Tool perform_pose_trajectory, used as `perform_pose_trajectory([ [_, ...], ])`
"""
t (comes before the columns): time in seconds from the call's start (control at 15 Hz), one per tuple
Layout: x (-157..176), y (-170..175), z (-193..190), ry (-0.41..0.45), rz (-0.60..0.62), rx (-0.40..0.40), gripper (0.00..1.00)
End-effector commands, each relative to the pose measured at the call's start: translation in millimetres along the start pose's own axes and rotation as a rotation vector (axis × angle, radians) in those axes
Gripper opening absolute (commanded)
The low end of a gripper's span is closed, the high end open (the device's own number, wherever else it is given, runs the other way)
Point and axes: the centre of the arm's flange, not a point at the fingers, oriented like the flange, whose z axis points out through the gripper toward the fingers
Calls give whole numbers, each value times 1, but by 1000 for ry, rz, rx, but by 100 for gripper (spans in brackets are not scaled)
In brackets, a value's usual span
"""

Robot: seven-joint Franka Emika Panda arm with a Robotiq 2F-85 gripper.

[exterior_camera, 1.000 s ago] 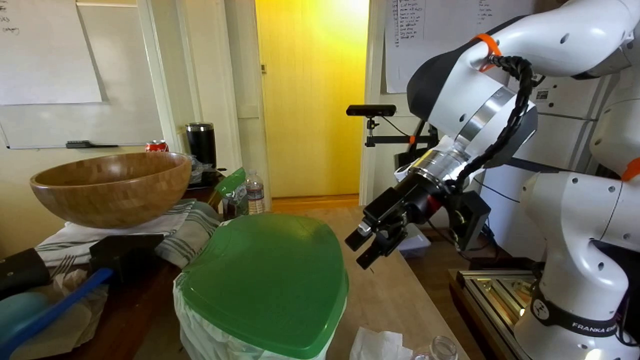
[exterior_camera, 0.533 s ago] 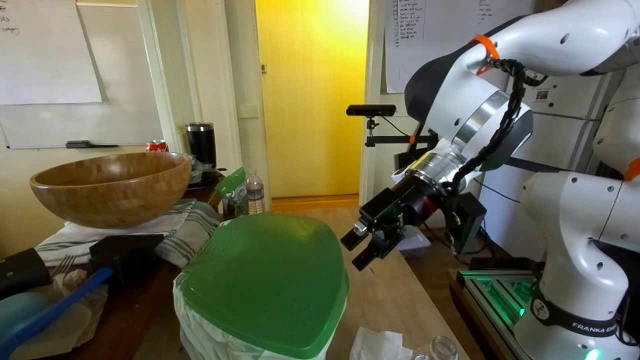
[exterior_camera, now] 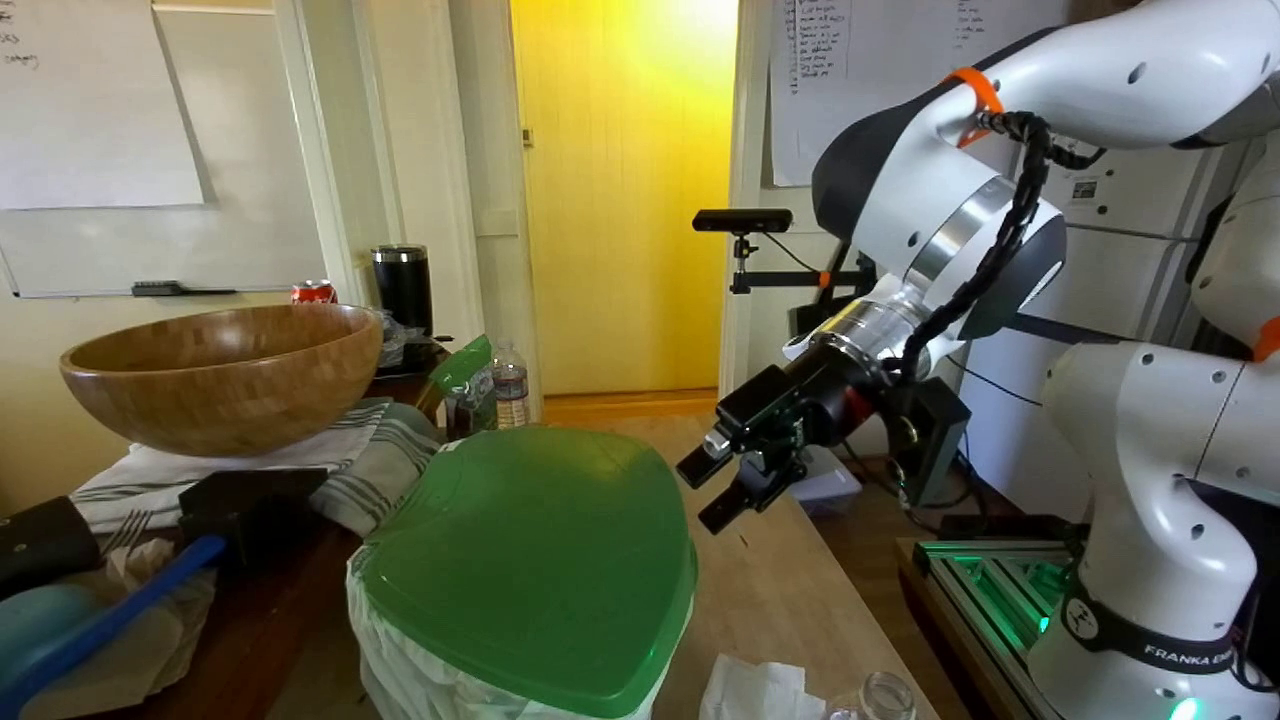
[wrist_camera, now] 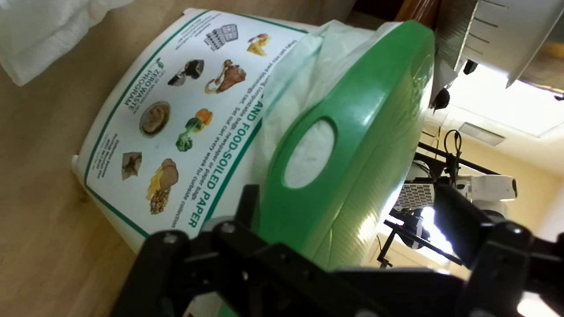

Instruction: Open the white and green bin.

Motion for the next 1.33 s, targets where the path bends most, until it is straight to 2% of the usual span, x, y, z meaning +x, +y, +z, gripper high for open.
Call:
perform_pose_trajectory([
  [0.0, -7, 3, 5, 16, 11, 22, 100],
  [0.2, -7, 1, 6, 13, 15, 32, 100],
  [0.73, -9, 9, 17, -7, 28, -28, 100],
  [1.27, -10, 8, 30, -26, 10, 24, 100],
])
